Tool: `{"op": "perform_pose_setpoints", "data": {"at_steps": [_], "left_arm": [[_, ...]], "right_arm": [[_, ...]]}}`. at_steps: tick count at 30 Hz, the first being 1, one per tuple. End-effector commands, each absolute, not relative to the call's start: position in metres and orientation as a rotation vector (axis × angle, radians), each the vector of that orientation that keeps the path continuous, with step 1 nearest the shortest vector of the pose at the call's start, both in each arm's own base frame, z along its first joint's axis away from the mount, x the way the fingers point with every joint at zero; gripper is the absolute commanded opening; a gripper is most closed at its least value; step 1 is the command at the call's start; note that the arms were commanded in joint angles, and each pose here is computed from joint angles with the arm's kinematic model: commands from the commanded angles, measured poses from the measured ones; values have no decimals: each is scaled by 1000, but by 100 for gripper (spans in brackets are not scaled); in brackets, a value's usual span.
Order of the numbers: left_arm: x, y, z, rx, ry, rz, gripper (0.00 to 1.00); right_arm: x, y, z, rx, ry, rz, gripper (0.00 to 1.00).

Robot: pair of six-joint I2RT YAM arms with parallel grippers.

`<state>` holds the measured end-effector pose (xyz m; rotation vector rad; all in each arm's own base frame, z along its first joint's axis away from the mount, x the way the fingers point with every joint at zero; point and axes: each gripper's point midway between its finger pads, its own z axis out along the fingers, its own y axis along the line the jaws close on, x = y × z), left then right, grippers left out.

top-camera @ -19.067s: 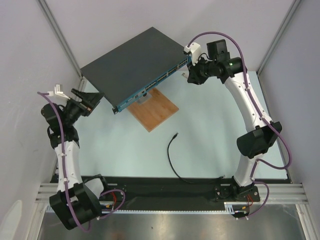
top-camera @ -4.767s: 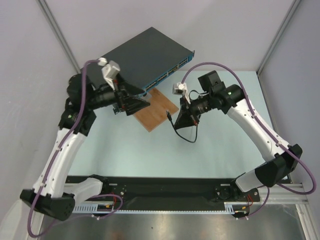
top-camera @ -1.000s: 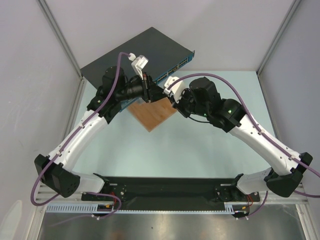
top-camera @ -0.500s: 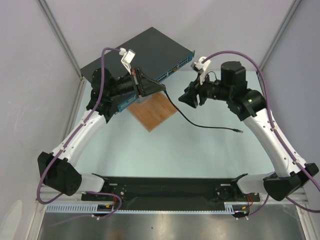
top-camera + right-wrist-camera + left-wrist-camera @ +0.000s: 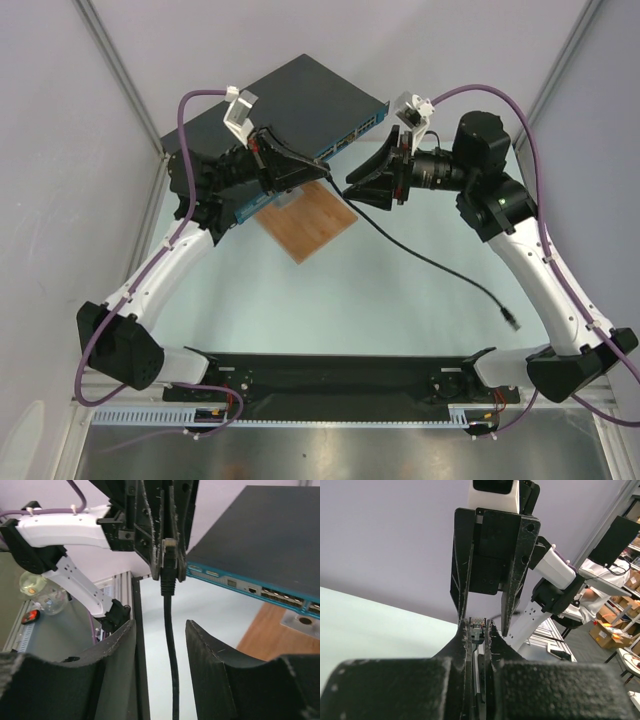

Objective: Insert the plug into the switch port

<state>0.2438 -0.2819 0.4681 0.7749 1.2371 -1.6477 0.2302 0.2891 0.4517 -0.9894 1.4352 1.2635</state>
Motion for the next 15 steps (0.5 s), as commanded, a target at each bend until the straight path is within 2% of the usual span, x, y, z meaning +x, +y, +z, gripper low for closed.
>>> {"op": "perform_pose_setpoints", "data": {"at_steps": [1,12,15], "left_arm": [[234,-279,482,820,1144,-1633,0],[232,-280,484,819,1127,-1643,0],[232,-280,484,822,1128,-1642,0]], "right_arm": [[216,295,482,-1020,1320,1312,49],[227,309,480,-1020,1324,1299,46],[229,312,483,-1022,1311,1286,42]]}}
